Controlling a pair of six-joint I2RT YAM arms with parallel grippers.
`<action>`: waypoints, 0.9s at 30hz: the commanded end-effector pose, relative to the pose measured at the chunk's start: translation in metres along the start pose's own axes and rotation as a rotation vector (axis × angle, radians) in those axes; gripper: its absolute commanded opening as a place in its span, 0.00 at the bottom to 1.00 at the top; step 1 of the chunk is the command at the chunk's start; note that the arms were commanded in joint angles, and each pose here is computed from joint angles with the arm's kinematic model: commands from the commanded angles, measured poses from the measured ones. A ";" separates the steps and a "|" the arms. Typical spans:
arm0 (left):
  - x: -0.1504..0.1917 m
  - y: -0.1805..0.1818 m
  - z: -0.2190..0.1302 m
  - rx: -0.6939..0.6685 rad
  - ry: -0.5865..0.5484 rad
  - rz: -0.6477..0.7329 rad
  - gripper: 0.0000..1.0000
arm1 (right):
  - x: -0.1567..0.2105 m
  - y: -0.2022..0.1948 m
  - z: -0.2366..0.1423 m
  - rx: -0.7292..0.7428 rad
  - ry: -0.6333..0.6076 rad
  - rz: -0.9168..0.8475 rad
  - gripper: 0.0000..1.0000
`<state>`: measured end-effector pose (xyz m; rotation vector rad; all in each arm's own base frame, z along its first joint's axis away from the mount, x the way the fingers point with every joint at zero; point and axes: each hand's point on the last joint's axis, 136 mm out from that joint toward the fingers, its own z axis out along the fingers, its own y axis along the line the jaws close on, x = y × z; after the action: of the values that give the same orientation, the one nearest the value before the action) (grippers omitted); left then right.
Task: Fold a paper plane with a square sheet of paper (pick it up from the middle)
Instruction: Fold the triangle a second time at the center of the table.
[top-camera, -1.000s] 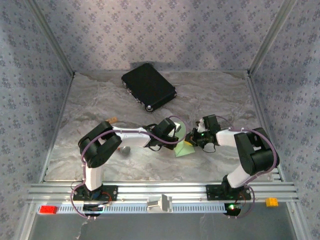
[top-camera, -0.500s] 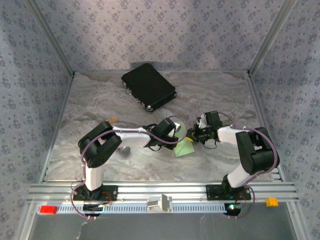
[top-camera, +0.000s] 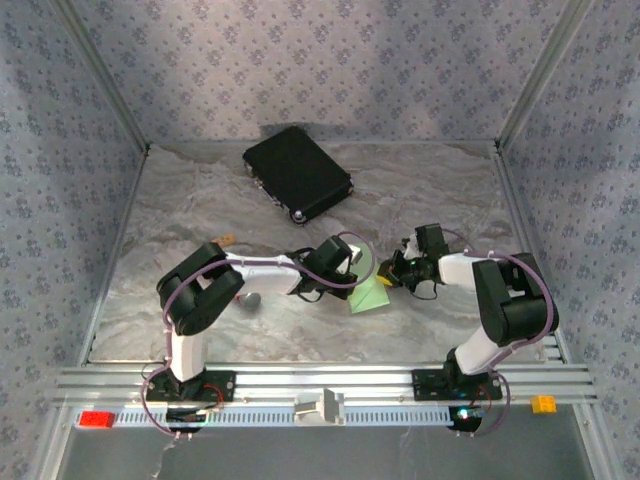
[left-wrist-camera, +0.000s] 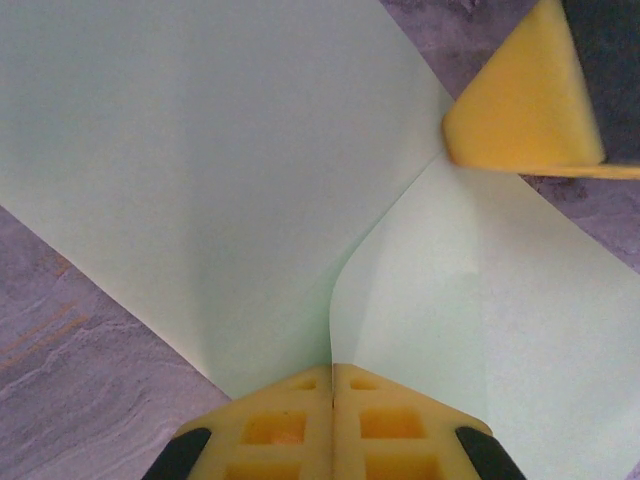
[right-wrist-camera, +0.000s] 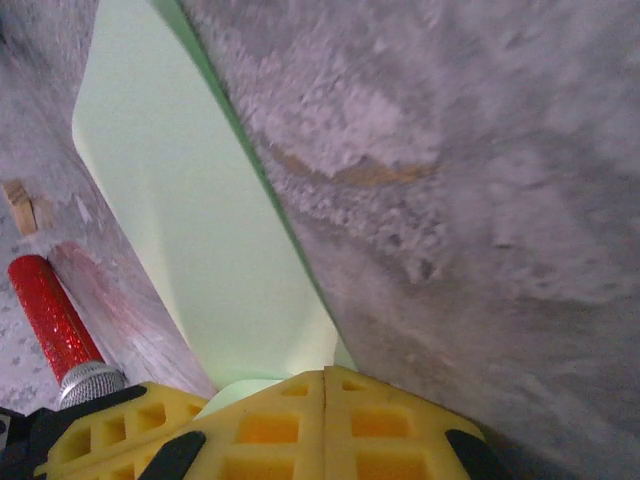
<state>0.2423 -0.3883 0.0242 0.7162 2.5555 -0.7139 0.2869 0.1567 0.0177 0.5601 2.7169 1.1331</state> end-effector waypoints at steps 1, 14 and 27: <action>0.024 0.017 0.009 -0.054 0.083 -0.003 0.00 | -0.012 -0.015 -0.006 0.052 -0.071 0.079 0.03; 0.023 0.016 0.007 -0.050 0.081 0.004 0.00 | 0.011 0.040 -0.014 -0.106 0.014 -0.117 0.06; 0.022 0.015 0.009 -0.047 0.085 0.006 0.00 | 0.048 0.008 0.016 -0.026 0.114 -0.089 0.04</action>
<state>0.2423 -0.3884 0.0241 0.7245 2.5514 -0.7120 0.2605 0.1938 0.0253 0.3503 2.7430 1.2238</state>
